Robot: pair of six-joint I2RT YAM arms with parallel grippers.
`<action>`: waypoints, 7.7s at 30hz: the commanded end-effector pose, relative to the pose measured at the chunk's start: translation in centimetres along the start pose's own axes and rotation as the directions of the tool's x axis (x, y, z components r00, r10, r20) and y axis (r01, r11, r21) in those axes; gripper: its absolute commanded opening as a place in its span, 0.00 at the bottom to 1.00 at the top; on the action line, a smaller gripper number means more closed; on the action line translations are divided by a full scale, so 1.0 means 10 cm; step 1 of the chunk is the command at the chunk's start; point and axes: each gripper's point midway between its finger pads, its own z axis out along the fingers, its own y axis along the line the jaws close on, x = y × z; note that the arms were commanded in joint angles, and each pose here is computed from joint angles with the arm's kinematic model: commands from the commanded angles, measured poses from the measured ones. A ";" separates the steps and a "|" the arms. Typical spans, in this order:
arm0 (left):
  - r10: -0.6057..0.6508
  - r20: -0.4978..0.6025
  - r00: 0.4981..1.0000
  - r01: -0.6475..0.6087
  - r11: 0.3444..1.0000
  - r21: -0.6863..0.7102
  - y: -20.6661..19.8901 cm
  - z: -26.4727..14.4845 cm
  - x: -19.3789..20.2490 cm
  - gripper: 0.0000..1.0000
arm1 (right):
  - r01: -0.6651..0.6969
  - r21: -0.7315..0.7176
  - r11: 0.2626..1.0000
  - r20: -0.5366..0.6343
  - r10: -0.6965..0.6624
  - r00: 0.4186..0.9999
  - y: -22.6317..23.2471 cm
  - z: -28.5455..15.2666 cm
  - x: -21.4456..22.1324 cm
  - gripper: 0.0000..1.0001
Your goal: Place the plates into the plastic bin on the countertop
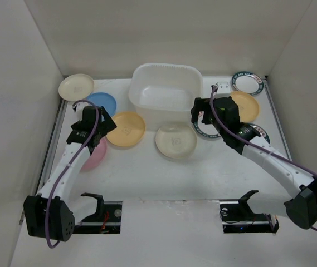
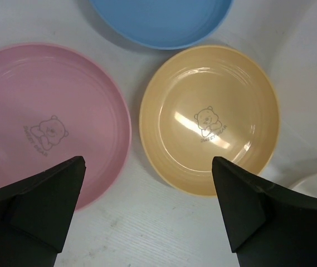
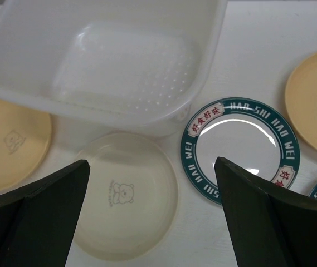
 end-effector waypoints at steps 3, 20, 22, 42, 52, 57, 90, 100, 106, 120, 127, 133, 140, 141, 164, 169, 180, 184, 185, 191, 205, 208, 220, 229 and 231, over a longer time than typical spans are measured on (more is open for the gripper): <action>-0.109 -0.074 0.991 0.106 0.993 -0.045 0.17 -0.08 0.32 0.96 | -0.027 -0.146 0.989 0.101 0.042 0.994 0.26 -0.13 -0.28 1.00; 0.273 -0.362 0.892 -0.331 0.937 -0.109 0.31 -0.12 0.95 0.60 | -0.026 -0.186 0.982 0.077 0.040 0.996 0.30 -0.15 -0.09 1.00; 0.262 -0.328 0.907 -0.320 0.938 -0.135 0.36 -0.16 0.88 0.60 | -0.029 -0.191 0.981 0.072 0.044 0.996 0.31 -0.16 -0.08 1.00; -0.443 0.035 0.896 0.406 0.783 -0.470 1.62 0.00 0.63 0.62 | -0.027 -0.307 0.951 0.076 0.053 0.996 0.62 -0.32 -0.14 1.00; -0.543 -0.011 0.839 0.456 0.715 -0.530 1.75 0.25 0.81 0.56 | -0.098 -0.363 0.927 0.065 0.130 0.989 0.67 -0.46 -0.07 1.00; -0.555 -0.027 0.831 0.446 0.695 -0.564 1.81 0.27 0.95 0.53 | -0.124 -0.375 0.919 0.063 0.158 0.985 0.63 -0.50 -0.08 1.00; -0.668 0.245 0.703 0.710 0.675 -0.198 1.30 -0.32 -0.25 0.02 | -0.161 -0.404 0.900 0.016 0.183 0.983 0.76 -0.35 -0.18 1.00; -0.401 0.214 0.891 0.345 0.903 0.255 -0.31 -0.57 -1.57 0.03 | -0.212 -0.326 0.921 0.043 0.238 0.970 0.47 -0.28 -0.32 1.00; -0.151 0.080 0.985 0.093 0.867 0.490 -1.73 -0.36 -1.62 0.04 | -0.234 -0.274 0.933 0.050 0.257 0.965 0.24 -0.38 -0.25 1.00; 0.114 -0.158 0.981 -0.011 0.843 0.538 -2.82 0.98 -0.58 0.05 | -0.286 -0.139 0.948 0.090 0.300 0.950 -0.19 -0.81 -0.08 1.00; 0.148 -0.195 0.970 -0.015 0.831 0.556 -3.03 1.44 -0.37 0.07 | -0.300 -0.065 0.952 0.103 0.305 0.947 -0.40 -1.00 0.02 1.00; 0.204 -0.236 0.950 -0.036 0.823 0.566 -3.18 1.63 -0.04 0.12 | -0.329 0.041 0.944 0.105 0.323 0.941 -0.62 -1.07 0.11 1.00; 0.237 -0.196 0.951 -0.096 0.834 0.544 -3.10 1.56 -0.03 0.50 | -0.440 0.321 0.838 0.002 0.464 0.886 -1.14 -0.97 0.60 0.99; 0.239 -0.172 0.956 -0.110 0.831 0.545 -3.10 1.51 -0.11 0.54 | -0.461 0.347 0.817 -0.013 0.495 0.869 -1.19 -0.94 0.68 0.99; -0.103 0.271 0.957 -0.037 0.885 0.465 -1.62 -0.63 -1.96 1.00 | -0.868 0.484 -0.108 0.503 0.846 0.176 -2.43 -0.86 1.84 0.93; -0.153 0.276 0.949 0.020 0.903 0.429 -1.27 -0.65 -1.99 1.00 | -0.868 0.461 -0.184 0.577 0.806 0.135 -2.64 -0.85 2.11 0.91; -0.175 0.259 0.950 0.056 0.910 0.410 -1.08 -0.62 -1.88 1.00 | -0.893 0.427 -0.141 0.529 0.840 0.120 -2.74 -0.48 2.05 0.80; -0.181 0.259 0.949 0.061 0.910 0.411 -1.07 -0.63 -1.88 1.00 | -0.900 0.415 -0.135 0.530 0.839 0.119 -2.77 -0.43 2.03 0.69; -0.181 0.259 0.949 0.061 0.910 0.411 -1.07 -0.63 -1.88 1.00 | -0.899 0.415 -0.143 0.532 0.839 0.112 -2.78 -0.42 2.05 0.64; -0.184 0.259 0.948 0.067 0.912 0.405 -1.04 -0.60 -1.88 1.00 | -0.897 0.415 -0.152 0.524 0.846 0.099 -2.76 -0.40 2.10 0.22; -0.210 0.237 0.949 0.102 0.912 0.397 -1.05 -0.44 -1.88 1.00 | -0.947 0.306 -0.100 0.391 0.920 0.029 -1.78 -0.83 1.22 0.00; -0.217 0.232 0.948 0.112 0.912 0.395 -1.06 -0.39 -1.89 1.00 | -0.984 0.176 -0.039 0.357 0.934 0.027 -1.59 -0.98 0.75 0.00; -0.204 0.188 0.961 0.120 0.917 0.379 -1.03 -0.24 -1.64 1.00 | -0.800 -0.022 0.600 -0.033 0.799 0.600 -0.44 -0.23 -0.92 0.00; -0.124 0.095 0.988 0.090 0.949 0.302 -0.70 -0.16 -1.02 1.00 | -0.566 0.025 0.824 -0.205 0.558 0.804 -0.07 0.99 -0.68 0.00; -0.114 0.076 0.991 0.088 0.956 0.280 -0.59 -0.15 -0.84 1.00 | -0.548 0.018 0.836 -0.210 0.539 0.816 -0.03 1.19 -0.65 0.00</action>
